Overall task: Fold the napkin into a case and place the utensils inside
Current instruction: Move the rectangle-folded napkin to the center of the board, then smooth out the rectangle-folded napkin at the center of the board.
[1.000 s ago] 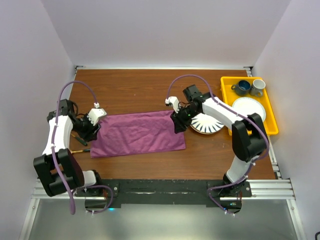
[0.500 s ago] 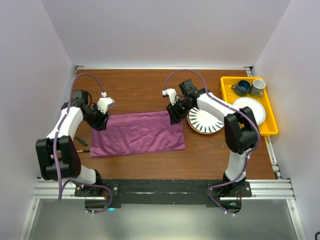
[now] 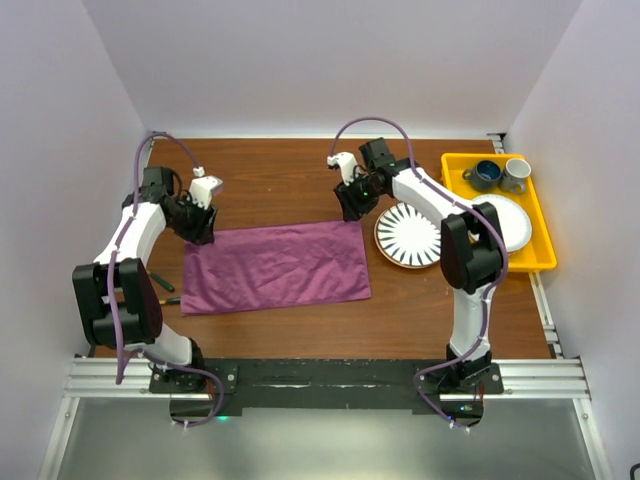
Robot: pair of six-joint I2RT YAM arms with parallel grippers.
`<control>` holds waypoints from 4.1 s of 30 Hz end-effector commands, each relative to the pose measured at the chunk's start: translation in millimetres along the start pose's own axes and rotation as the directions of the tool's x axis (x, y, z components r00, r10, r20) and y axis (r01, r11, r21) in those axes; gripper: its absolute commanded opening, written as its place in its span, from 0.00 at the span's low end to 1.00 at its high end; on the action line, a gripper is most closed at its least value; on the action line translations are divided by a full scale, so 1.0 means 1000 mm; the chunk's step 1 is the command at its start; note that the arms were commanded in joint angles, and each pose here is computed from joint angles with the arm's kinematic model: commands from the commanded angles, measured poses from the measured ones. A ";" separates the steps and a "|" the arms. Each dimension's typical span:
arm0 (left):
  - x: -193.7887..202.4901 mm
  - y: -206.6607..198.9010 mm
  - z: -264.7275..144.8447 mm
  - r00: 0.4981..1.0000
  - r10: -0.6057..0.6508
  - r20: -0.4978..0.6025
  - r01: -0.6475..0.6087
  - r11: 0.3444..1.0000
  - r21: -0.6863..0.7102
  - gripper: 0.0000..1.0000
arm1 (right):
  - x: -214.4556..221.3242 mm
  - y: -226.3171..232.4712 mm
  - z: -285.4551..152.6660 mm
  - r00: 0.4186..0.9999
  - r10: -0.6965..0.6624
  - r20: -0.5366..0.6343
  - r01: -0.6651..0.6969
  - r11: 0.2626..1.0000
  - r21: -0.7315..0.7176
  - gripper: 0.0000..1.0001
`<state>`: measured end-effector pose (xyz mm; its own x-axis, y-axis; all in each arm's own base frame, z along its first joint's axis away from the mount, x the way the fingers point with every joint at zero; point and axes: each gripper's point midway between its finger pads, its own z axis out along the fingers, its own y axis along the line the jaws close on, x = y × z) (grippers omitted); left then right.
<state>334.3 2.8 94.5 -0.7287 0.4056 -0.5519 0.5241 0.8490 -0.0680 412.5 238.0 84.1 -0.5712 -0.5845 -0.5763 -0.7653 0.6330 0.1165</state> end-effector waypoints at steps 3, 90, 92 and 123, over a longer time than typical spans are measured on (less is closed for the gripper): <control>0.006 -0.002 0.003 0.999 -0.049 -0.008 0.049 0.999 -0.006 0.42 | -0.008 -0.014 0.014 0.998 -0.062 -0.010 0.063 0.997 0.034 0.45; 0.000 0.120 0.010 0.910 -0.413 0.028 0.409 0.887 -0.215 0.40 | -0.011 0.015 0.026 0.998 0.043 -0.046 -0.046 0.997 -0.063 0.38; 0.009 0.125 0.016 0.900 -0.435 0.007 0.424 0.874 -0.236 0.40 | -0.012 0.015 0.024 0.998 0.044 -0.045 -0.047 0.997 -0.066 0.38; -0.091 0.141 0.055 0.900 -0.366 0.238 0.384 0.923 -0.030 0.15 | 0.028 -0.001 0.049 0.986 0.036 -0.164 -0.037 0.999 -0.005 0.34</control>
<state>481.3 78.9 94.4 -0.7558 -0.0124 -0.6547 0.1644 0.9642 -0.2082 401.7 249.5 24.7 -0.6550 -0.6245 -0.4255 -0.7393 0.6460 0.1899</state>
